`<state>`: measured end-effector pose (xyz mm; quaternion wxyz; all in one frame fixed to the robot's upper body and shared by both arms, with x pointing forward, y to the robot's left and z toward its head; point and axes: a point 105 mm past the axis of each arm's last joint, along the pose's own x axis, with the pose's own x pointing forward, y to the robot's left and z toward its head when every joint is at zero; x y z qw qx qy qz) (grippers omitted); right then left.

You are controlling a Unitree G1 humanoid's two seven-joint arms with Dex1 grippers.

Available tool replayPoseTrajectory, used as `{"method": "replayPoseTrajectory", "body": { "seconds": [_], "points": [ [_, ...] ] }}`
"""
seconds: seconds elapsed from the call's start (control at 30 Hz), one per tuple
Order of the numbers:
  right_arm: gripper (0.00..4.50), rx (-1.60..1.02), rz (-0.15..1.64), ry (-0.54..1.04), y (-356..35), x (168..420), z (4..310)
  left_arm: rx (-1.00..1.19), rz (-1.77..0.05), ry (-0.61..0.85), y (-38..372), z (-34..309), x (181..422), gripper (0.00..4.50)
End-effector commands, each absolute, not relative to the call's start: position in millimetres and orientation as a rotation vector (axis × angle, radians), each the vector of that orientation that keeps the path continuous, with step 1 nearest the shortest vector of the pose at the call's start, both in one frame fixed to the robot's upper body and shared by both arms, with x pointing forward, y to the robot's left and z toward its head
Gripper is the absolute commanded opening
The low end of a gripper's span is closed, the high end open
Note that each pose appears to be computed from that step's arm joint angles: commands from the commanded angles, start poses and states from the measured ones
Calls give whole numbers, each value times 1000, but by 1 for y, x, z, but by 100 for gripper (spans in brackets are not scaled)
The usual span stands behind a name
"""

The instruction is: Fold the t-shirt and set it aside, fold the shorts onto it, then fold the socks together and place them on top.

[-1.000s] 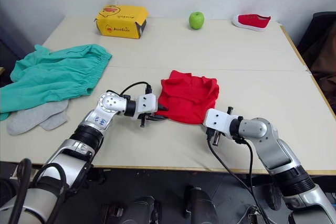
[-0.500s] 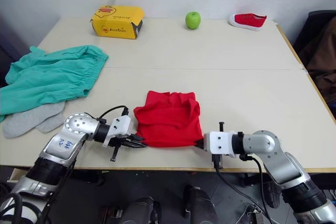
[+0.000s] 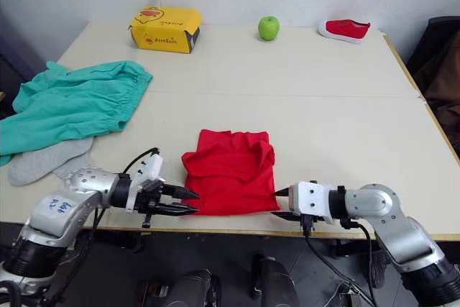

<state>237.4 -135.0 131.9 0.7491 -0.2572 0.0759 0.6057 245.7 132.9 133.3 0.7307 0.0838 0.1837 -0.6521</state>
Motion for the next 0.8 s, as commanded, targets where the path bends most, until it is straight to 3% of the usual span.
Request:
{"method": "replayPoseTrajectory", "body": {
  "seconds": [0.03,0.13,0.2,0.3,0.43,0.5,0.63,0.8],
  "points": [
    [348,-400,1383,148,-120,223,163,48,-1476,391,139,165,239,298],
    [348,-328,1319,155,-113,232,166,-7,-1438,388,141,173,249,298],
    [303,-292,1248,189,-110,246,157,38,-1414,391,139,164,259,281],
    [209,-333,1208,219,-107,256,139,105,-1409,402,134,148,271,208],
    [56,-337,1187,262,-104,262,122,159,-1410,436,127,126,284,72],
    [0,-364,1184,299,-105,262,110,197,-1422,456,126,116,287,4],
    [0,-432,1157,419,-117,257,81,269,-1397,458,126,105,303,1],
    [0,-465,1159,435,-121,253,69,262,-1360,443,132,110,329,1]
  ]
}}
